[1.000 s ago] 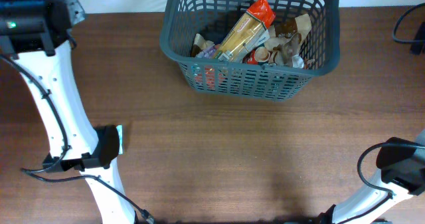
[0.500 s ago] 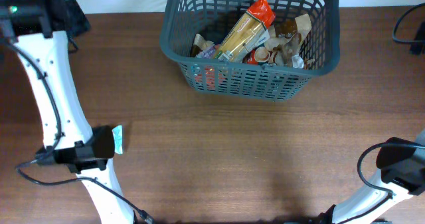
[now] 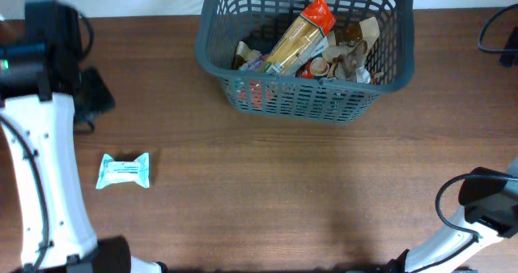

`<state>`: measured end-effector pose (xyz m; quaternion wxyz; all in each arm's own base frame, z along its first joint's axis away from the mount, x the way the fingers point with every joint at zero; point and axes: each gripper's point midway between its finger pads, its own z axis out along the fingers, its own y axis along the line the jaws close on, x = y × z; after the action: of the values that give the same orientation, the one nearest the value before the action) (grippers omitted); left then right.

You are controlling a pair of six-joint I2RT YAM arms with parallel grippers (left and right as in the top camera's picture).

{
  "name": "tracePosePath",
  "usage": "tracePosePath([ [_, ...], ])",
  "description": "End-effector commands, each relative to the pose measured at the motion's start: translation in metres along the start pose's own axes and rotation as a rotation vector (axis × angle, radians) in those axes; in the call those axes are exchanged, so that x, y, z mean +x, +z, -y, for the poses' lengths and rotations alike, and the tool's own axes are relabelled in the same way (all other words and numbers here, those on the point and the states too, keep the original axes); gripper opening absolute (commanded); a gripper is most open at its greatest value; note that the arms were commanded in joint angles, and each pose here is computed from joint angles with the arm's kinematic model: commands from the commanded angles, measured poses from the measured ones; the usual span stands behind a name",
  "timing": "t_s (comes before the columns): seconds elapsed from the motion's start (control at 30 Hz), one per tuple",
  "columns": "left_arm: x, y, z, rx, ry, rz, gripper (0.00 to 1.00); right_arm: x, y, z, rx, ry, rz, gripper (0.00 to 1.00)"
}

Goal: Pack container
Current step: 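Withdraw the left gripper left away from the basket, then lower the left gripper onto the light-blue wet-wipes pack and close it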

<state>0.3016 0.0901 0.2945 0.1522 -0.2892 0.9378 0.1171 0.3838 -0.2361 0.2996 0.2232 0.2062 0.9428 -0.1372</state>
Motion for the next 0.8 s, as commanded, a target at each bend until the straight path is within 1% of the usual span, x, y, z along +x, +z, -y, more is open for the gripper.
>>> tracePosePath([
  [0.0,0.031,0.04,-0.017,-0.106,-0.207,-0.134,0.57,-0.001,-0.004,0.004,0.012,0.011,0.01,0.99],
  [0.07,0.049,0.06,-0.021,-0.142,-0.291,-0.193,0.57,-0.001,-0.004,0.004,0.012,0.011,0.01,0.99],
  [0.13,0.06,0.079,-0.017,-0.147,-0.344,-0.225,0.57,-0.001,-0.004,0.004,0.012,0.011,0.011,0.99],
  [0.3,0.063,0.119,0.003,-0.099,-0.48,-0.221,0.58,-0.001,-0.004,0.004,0.012,0.011,0.011,0.99],
  [0.33,0.063,0.126,0.006,-0.095,-0.527,-0.215,0.58,-0.001,-0.004,0.004,0.012,0.011,0.011,0.99],
  [0.5,0.07,0.142,0.006,-0.129,-0.717,-0.205,0.58,-0.001,-0.004,0.004,0.012,0.011,0.011,0.99],
  [0.67,0.08,0.15,-0.004,-0.208,-0.867,-0.191,0.58,-0.001,-0.004,0.004,0.012,0.011,0.011,0.99],
  [0.7,0.083,0.153,-0.005,-0.221,-0.896,-0.194,0.61,-0.001,-0.004,0.004,0.012,0.011,0.011,0.99],
  [0.77,0.089,0.158,-0.007,-0.235,-0.934,-0.204,0.62,-0.001,-0.004,0.004,0.012,0.011,0.011,0.99],
])
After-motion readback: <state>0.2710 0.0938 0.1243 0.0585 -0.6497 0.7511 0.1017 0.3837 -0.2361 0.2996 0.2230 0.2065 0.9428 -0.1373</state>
